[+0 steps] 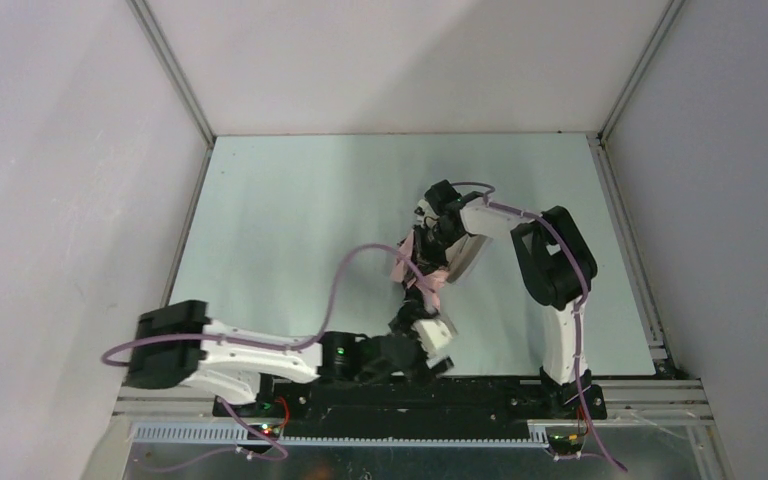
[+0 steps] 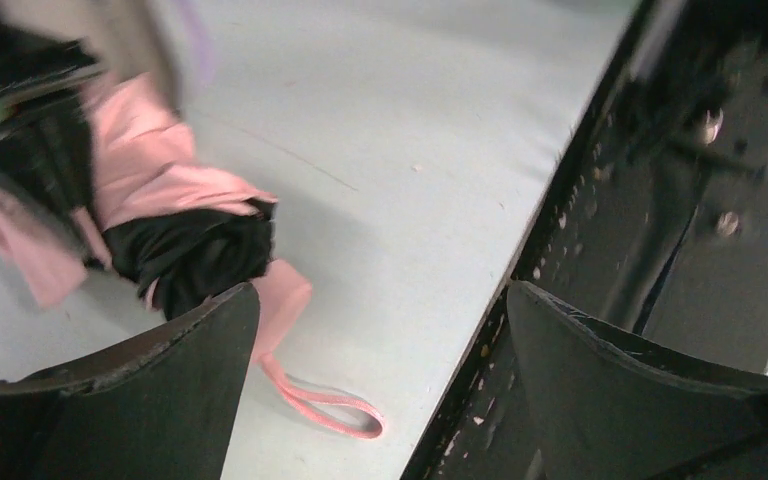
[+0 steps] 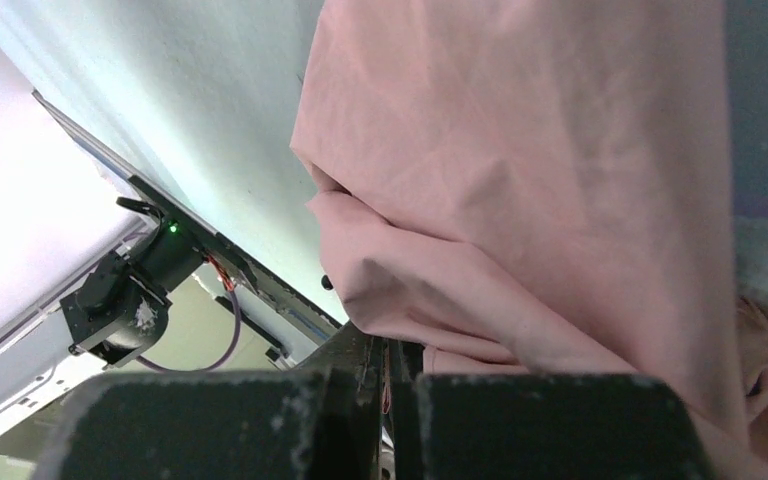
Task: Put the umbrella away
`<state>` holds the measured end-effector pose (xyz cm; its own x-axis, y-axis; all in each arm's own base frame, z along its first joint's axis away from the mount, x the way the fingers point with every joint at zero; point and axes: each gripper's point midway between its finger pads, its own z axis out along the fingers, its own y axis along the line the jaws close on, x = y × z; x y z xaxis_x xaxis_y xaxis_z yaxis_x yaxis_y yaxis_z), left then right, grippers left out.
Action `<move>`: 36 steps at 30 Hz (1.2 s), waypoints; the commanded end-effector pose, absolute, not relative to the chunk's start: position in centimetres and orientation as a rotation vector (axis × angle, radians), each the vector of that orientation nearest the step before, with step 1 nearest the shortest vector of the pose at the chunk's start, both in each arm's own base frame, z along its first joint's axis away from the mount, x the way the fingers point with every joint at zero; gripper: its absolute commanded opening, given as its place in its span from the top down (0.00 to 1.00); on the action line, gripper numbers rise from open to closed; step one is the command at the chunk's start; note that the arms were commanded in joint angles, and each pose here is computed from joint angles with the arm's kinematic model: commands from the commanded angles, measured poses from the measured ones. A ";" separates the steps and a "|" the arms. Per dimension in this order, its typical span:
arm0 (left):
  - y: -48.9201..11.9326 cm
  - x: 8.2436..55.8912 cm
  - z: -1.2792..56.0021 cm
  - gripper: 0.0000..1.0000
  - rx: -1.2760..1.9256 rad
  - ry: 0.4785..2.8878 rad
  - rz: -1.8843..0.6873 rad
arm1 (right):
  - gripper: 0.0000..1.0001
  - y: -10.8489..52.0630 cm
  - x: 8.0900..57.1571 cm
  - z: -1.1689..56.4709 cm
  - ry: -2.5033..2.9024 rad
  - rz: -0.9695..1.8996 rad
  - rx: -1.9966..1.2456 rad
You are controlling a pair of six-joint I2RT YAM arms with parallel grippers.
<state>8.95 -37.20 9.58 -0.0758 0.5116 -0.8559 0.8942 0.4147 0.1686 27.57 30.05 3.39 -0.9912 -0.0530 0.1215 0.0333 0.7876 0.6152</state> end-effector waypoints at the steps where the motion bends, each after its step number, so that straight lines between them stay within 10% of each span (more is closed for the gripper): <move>1: -35.6 11.5 13.9 0.00 0.602 1.874 -0.848 | 1.00 28.1 29.5 2.0 -2.968 -0.933 -0.024; 10: -28.7 16.6 14.3 0.00 -0.265 1.963 -1.166 | 1.00 28.5 29.4 2.7 -2.962 -0.979 -0.034; 36: -31.8 20.6 1.3 0.11 0.310 2.571 -0.460 | 1.00 29.0 29.4 4.8 -2.920 -1.100 -0.039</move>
<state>20.45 -33.02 3.62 -0.8349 0.0119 -0.5503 0.2718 0.8783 -0.3933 28.25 29.72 4.12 -0.9956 -0.0104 0.0929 0.0537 0.7503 0.6589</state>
